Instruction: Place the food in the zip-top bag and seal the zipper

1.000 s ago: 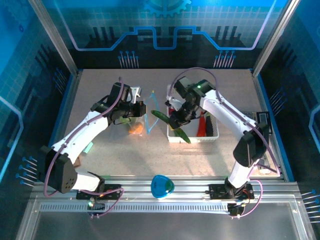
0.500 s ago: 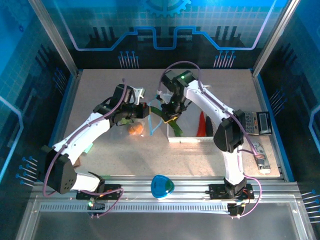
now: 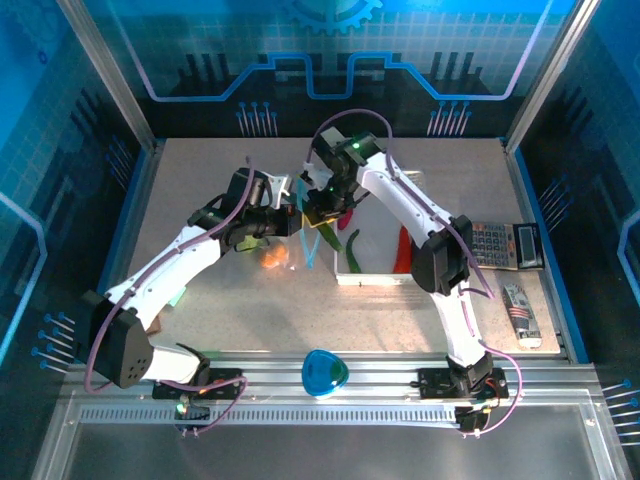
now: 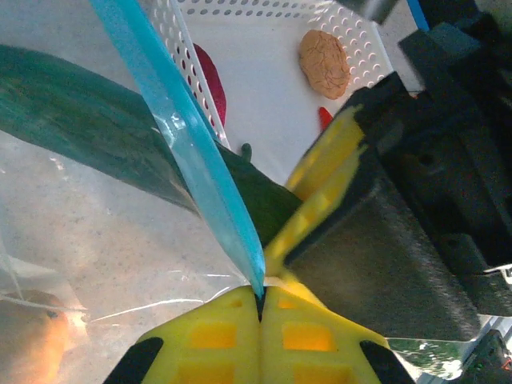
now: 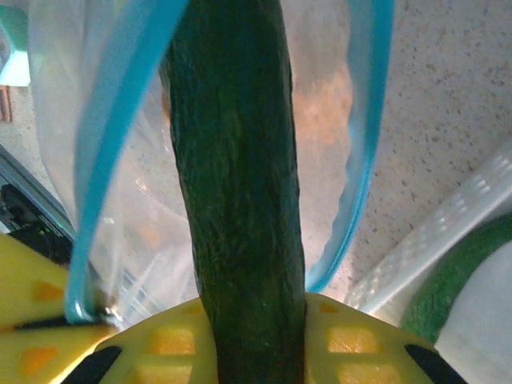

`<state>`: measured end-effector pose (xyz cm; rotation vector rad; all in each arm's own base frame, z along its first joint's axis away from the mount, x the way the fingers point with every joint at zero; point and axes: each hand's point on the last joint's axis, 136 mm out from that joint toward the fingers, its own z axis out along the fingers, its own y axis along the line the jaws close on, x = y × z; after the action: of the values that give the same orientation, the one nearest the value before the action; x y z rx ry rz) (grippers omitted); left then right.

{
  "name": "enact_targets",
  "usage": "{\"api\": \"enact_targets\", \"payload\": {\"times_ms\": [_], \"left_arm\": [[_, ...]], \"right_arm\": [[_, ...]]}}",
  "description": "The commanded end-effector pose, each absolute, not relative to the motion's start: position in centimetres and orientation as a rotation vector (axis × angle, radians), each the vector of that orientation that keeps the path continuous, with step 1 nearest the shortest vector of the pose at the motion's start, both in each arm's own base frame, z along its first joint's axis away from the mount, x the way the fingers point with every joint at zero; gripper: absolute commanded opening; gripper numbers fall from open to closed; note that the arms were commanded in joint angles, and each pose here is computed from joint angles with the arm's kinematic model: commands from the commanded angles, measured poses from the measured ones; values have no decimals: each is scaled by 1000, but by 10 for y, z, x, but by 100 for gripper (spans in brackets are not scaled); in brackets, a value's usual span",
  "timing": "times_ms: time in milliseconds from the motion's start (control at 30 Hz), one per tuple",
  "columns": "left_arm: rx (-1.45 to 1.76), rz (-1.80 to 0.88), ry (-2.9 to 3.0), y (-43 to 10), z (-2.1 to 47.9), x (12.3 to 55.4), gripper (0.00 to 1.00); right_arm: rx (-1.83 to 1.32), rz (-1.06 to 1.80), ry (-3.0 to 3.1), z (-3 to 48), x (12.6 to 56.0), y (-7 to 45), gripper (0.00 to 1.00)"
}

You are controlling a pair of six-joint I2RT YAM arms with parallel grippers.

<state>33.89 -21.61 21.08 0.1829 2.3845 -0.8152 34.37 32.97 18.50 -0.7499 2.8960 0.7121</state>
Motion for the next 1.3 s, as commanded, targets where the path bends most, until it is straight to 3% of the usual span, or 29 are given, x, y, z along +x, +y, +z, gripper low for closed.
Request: {"api": "enact_targets", "payload": {"times_ms": [0,500,800,933,1267], "left_arm": [[210,-874,2358,-225,223,335,0],[215,-896,2340,-228,233,337,0],[215,-901,2330,-228,238,336,0],[211,-901,2320,-225,242,336,0],[191,-903,2302,-218,249,337,0]], "right_arm": [[-721,850,2865,187,344,353,22],[-657,1015,2830,179,341,374,33],[-654,1034,2793,186,342,378,45],[-663,1042,2763,196,340,377,53],[-668,1069,2647,241,336,366,57]]}}
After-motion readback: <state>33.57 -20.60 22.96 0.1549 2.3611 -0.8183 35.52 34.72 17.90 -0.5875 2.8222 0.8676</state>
